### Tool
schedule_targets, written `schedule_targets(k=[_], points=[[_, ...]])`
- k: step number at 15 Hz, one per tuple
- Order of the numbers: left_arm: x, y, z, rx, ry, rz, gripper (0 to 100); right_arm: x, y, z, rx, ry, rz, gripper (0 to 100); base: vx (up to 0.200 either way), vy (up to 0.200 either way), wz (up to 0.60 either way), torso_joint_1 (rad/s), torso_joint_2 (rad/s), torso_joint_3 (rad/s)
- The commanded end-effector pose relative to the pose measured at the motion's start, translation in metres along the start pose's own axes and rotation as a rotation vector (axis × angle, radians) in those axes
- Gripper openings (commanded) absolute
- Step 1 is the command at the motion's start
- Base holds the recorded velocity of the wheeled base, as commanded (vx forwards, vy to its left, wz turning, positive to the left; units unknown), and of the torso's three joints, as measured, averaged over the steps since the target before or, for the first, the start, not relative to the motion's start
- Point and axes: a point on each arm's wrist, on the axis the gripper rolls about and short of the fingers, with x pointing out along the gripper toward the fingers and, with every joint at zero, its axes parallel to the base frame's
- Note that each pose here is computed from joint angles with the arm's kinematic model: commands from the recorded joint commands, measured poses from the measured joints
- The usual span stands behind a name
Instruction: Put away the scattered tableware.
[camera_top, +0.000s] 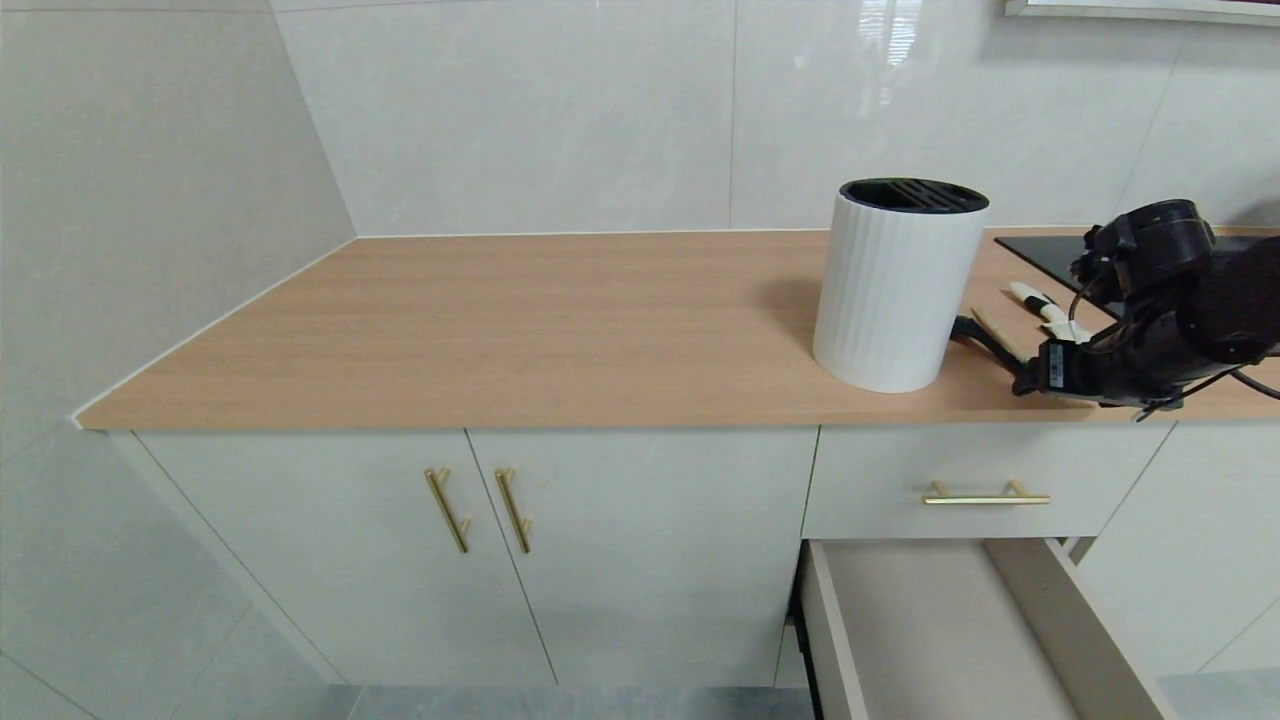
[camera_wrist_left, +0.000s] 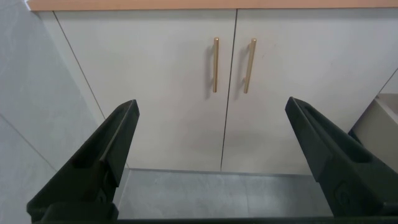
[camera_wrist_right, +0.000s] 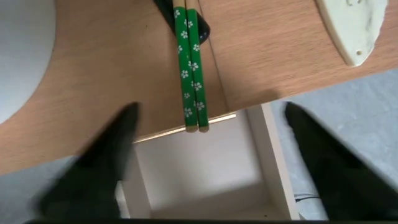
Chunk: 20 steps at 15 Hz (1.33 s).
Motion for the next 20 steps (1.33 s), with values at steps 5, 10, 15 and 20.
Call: schedule_targets(k=[5,10,15,20], points=[[0.0,0.0,0.0,0.0,0.001,0.001,100,-0.003,0.001,0.0,-0.002,-0.006,0.004,0,0.0,0.0,0.0,0.0,0.0,0.0],[0.0,0.0,0.0,0.0,0.001,0.001,100,-0.059,-0.011,0.006,0.051,-0.109,0.037,0,0.0,0.0,0.0,0.0,0.0,0.0],[0.0,0.0,0.0,0.0,0.001,0.001,100,-0.173,-0.031,-0.046,0.006,-0.149,0.281,0,0.0,0.0,0.0,0.0,0.0,0.0],[0.0,0.0,0.0,0.0,0.001,0.001,100,-0.224,-0.059,-0.11,-0.066,-0.071,0.358,0,0.0,0.0,0.0,0.0,0.0,0.0]])
